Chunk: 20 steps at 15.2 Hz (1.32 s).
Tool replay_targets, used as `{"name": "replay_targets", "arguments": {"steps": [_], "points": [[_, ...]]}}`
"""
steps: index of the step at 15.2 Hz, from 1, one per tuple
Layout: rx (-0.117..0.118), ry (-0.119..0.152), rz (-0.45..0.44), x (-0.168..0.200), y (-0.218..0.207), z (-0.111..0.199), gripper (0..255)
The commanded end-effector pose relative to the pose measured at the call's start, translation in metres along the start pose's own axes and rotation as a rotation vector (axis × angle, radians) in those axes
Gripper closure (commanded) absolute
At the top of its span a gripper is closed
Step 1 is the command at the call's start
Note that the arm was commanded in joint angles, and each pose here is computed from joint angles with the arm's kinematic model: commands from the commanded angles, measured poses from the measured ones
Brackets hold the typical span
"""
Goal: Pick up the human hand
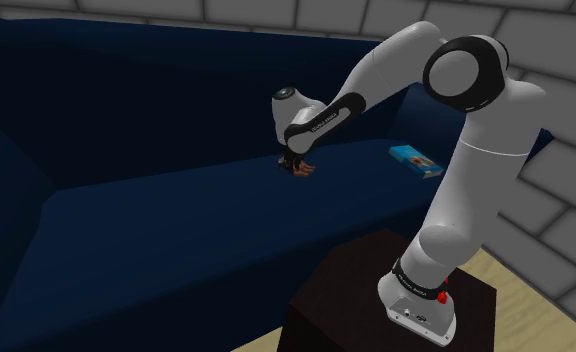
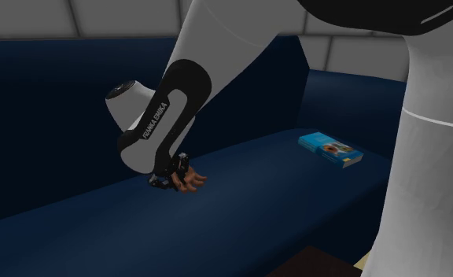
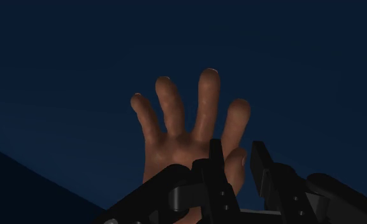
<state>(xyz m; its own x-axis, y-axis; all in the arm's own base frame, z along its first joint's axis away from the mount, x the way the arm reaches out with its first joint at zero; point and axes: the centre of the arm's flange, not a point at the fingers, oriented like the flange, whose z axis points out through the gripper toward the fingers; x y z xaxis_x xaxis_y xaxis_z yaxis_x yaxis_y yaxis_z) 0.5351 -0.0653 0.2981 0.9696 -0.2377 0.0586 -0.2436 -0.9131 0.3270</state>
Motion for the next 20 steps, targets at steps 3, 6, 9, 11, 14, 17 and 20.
{"name": "replay_targets", "arguments": {"steps": [3,6,9,11,14,17,20], "points": [[0.0,0.0,0.0,0.0,0.0,0.0,255],[0.0,0.0,0.0,0.001,0.002,-0.005,255],[0.0,0.0,0.0,0.002,0.007,-0.02,255],[0.0,0.0,0.0,0.002,0.01,-0.03,255],[0.0,0.0,0.0,0.003,0.016,-0.045,255],[0.0,0.0,0.0,0.004,0.021,-0.059,255],[0.0,0.0,0.0,0.005,0.026,-0.074,255]]}}
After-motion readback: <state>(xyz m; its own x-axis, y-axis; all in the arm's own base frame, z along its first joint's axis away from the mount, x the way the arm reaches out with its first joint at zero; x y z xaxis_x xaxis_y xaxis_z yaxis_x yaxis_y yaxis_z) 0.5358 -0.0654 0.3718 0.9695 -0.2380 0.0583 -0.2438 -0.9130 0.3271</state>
